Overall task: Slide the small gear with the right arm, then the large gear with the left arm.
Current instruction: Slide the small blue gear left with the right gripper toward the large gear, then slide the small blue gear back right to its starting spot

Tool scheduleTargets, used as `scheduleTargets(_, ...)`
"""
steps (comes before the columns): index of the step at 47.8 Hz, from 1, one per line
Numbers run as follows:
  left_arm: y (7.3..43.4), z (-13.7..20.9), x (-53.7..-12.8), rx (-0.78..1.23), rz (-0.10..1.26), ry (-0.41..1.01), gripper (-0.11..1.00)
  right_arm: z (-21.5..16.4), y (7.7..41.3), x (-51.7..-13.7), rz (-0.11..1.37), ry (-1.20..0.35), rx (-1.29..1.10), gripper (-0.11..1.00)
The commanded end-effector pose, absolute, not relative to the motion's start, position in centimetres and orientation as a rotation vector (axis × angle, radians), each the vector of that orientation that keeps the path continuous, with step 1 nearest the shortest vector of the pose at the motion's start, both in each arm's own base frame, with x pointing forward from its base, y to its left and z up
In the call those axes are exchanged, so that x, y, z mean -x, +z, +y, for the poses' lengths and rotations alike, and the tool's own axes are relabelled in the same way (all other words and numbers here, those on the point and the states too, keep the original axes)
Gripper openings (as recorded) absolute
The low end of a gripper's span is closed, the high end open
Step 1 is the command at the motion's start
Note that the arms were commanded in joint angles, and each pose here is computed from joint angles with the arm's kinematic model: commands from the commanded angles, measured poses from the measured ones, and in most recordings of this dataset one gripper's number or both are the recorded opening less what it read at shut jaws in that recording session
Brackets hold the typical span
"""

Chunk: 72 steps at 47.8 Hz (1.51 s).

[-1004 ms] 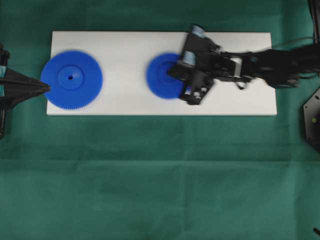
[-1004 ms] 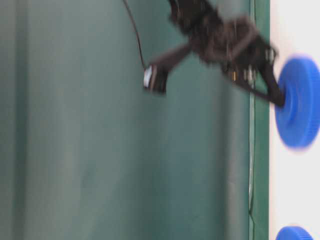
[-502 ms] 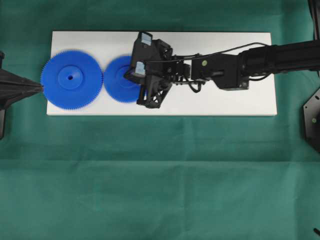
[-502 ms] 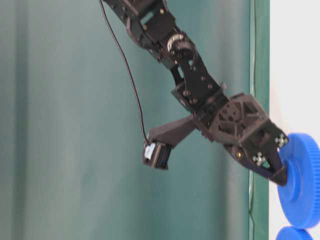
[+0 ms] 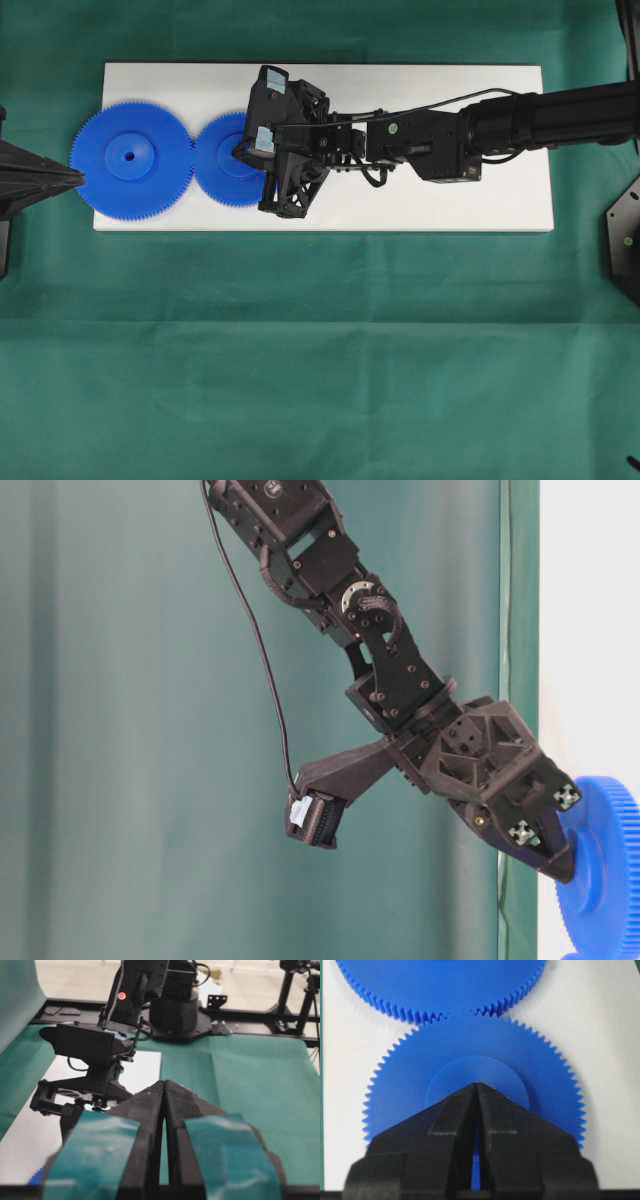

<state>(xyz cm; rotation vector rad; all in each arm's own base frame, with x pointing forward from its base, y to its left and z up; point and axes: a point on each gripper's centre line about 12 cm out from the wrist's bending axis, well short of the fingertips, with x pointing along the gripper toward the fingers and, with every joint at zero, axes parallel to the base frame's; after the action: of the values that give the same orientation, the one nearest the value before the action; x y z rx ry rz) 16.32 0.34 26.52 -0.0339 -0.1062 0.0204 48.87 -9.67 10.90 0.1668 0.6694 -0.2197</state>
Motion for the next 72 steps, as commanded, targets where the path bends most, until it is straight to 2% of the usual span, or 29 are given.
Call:
scheduleTargets(1, 27.0, 0.4, -16.4, 0.035, -0.118, 0.022, 0.0, -9.3, 11.7, -49.2, 0.652, -0.211, -0.161, 0.51)
scheduleTargets(22, 27.1, 0.4, -16.5, 0.035, -0.117, 0.022, 0.0, -9.2, 11.5, -48.9, 0.669, -0.212, -0.158, 0.51)
scheduleTargets(34, 27.1, 0.4, -16.5, 0.035, -0.112, 0.022, 0.0, -9.4, 11.1, -46.4, 0.756, -0.239, -0.168, 0.51)
scheduleTargets(52, 27.2, 0.4, -16.5, 0.037, -0.114, 0.022, 0.0, -9.5, 10.4, -36.5, 0.83, -0.292, -0.223, 0.51)
scheduleTargets(63, 27.3, 0.7, -16.5, 0.037, -0.114, 0.044, 0.0, -9.7, 9.3, -29.1, 0.845, -0.369, -0.312, 0.51)
scheduleTargets(72, 27.2, 1.3, -16.6, 0.046, -0.114, 0.076, 0.0, -9.4, 8.8, -24.5, 0.856, -0.424, -0.369, 0.51)
